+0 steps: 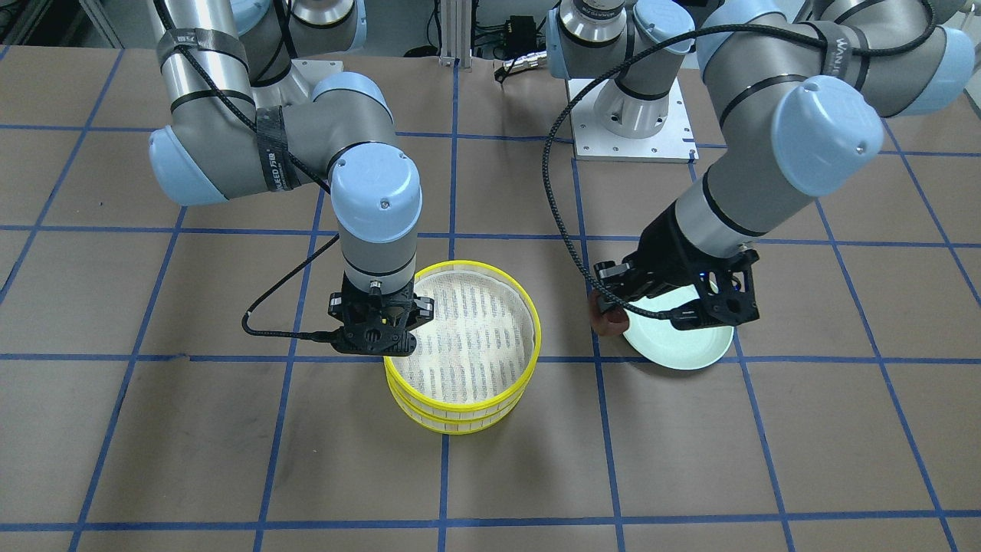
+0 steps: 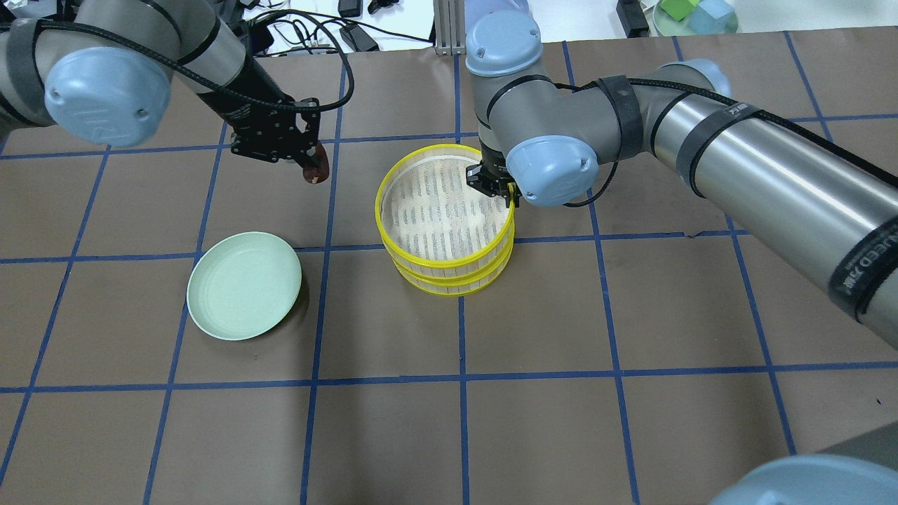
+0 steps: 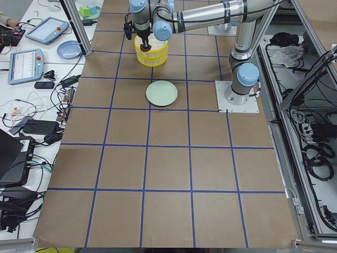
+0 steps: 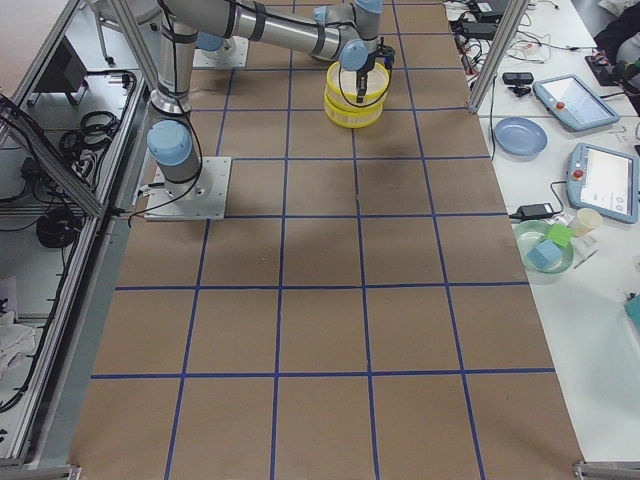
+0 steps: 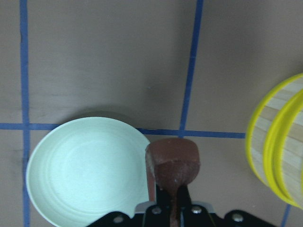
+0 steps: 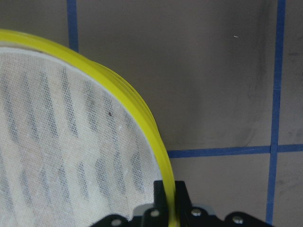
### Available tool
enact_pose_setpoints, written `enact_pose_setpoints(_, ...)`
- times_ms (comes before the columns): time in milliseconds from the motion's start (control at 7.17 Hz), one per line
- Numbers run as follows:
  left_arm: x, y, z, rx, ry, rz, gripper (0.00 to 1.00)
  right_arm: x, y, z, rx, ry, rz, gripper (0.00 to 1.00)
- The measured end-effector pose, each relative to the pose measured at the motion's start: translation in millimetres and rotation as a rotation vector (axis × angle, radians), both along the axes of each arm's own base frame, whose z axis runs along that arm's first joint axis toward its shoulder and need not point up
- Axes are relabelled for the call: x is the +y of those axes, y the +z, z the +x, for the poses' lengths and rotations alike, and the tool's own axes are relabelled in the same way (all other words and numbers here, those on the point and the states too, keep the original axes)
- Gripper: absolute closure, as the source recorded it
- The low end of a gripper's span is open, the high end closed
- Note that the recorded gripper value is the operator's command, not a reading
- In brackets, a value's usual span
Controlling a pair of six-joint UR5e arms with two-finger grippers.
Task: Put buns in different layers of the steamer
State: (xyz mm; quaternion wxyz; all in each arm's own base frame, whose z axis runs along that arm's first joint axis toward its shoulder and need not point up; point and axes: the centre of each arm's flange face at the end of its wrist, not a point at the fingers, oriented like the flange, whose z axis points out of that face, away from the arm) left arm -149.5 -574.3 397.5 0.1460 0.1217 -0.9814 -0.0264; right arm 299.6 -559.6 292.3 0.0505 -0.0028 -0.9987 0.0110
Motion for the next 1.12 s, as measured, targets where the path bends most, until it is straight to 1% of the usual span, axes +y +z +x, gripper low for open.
enact_pose_setpoints(279,2.8,-7.3,-33.5,0.112,0.048,0.031,1.0,0.1,-1.8,-1.5,0.02,0.017,0.0,1.0)
enact_pose_setpoints(419,4.9,-19.9,-42.3,0.161,0.053,0.063,1.0,-0.1,-1.7,-2.5,0.029,0.021,-0.004,1.0)
enact_pose_setpoints(558,8.5,-33.3,-50.6,0.185,0.049,0.093,1.0,0.4,-3.0,-3.4,0.038,0.022,-0.003,0.97)
enact_pose_setpoints(698,11.4,-44.0,-59.1,0.194,0.039,0.112,0.84,2.2,-6.2,-4.1,0.044,0.022,0.003,0.02)
enact_pose_setpoints(977,12.1,-56.4,-70.9,0.198,0.024,0.124,0.19,5.6,-10.8,-5.3,0.05,0.041,0.018,0.0)
enact_pose_setpoints(1116,13.5,-59.4,-78.7,0.197,0.012,0.127,0.01,6.0,-0.7,-6.7,0.042,0.048,0.003,0.0)
